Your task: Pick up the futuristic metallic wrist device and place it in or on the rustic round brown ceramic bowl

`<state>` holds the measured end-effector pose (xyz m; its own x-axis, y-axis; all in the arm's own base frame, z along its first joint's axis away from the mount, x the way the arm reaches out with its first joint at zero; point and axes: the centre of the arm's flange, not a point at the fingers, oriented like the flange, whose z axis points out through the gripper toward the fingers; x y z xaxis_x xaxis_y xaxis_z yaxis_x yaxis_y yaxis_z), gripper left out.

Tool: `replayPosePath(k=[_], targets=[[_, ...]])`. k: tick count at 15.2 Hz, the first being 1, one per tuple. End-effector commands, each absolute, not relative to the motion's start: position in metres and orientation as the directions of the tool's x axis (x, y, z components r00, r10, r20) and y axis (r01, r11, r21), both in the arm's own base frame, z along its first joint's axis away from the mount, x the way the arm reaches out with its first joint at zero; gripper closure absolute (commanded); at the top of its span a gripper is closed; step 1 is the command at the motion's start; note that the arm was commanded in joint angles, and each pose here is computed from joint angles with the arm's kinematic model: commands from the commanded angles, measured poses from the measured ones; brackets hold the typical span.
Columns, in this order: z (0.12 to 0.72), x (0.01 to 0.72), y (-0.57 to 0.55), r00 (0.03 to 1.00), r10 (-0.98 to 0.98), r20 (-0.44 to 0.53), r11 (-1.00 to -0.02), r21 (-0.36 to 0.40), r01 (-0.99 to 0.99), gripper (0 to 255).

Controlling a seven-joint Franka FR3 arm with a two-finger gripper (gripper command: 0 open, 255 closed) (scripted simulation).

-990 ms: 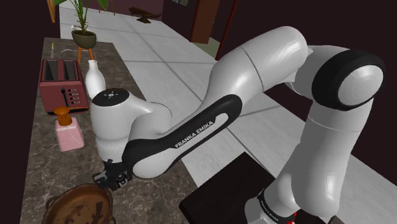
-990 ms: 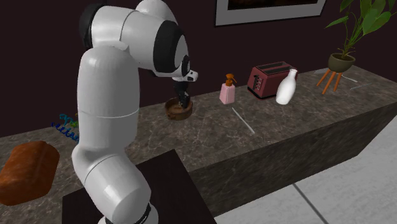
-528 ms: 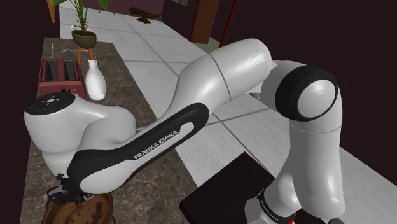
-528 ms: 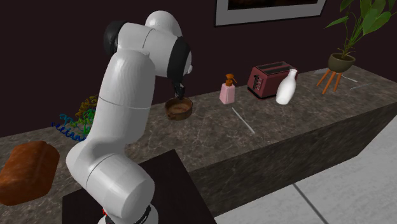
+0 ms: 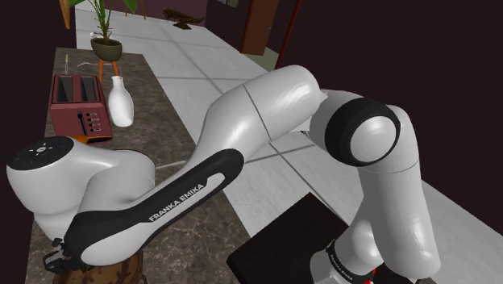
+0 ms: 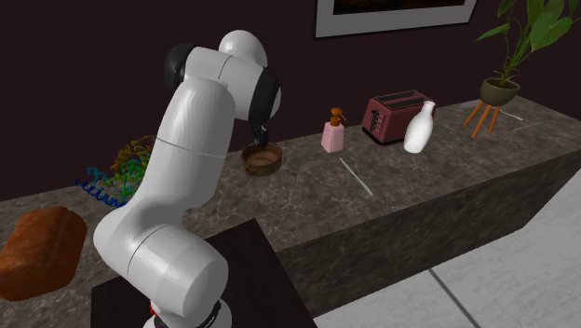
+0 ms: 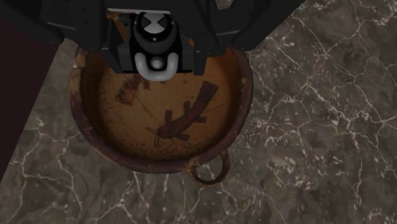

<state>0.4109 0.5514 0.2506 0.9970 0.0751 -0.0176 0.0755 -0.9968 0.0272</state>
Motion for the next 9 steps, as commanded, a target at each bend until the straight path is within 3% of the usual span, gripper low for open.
replayPosePath(k=[1, 9], targets=[[0.239, 0.411, 0.552, 0.997, 0.075, -0.017, -0.997, 0.027, 0.076, 255], [0.212, 0.411, 0.552, 0.997, 0.075, -0.017, -0.997, 0.027, 0.076, 255]])
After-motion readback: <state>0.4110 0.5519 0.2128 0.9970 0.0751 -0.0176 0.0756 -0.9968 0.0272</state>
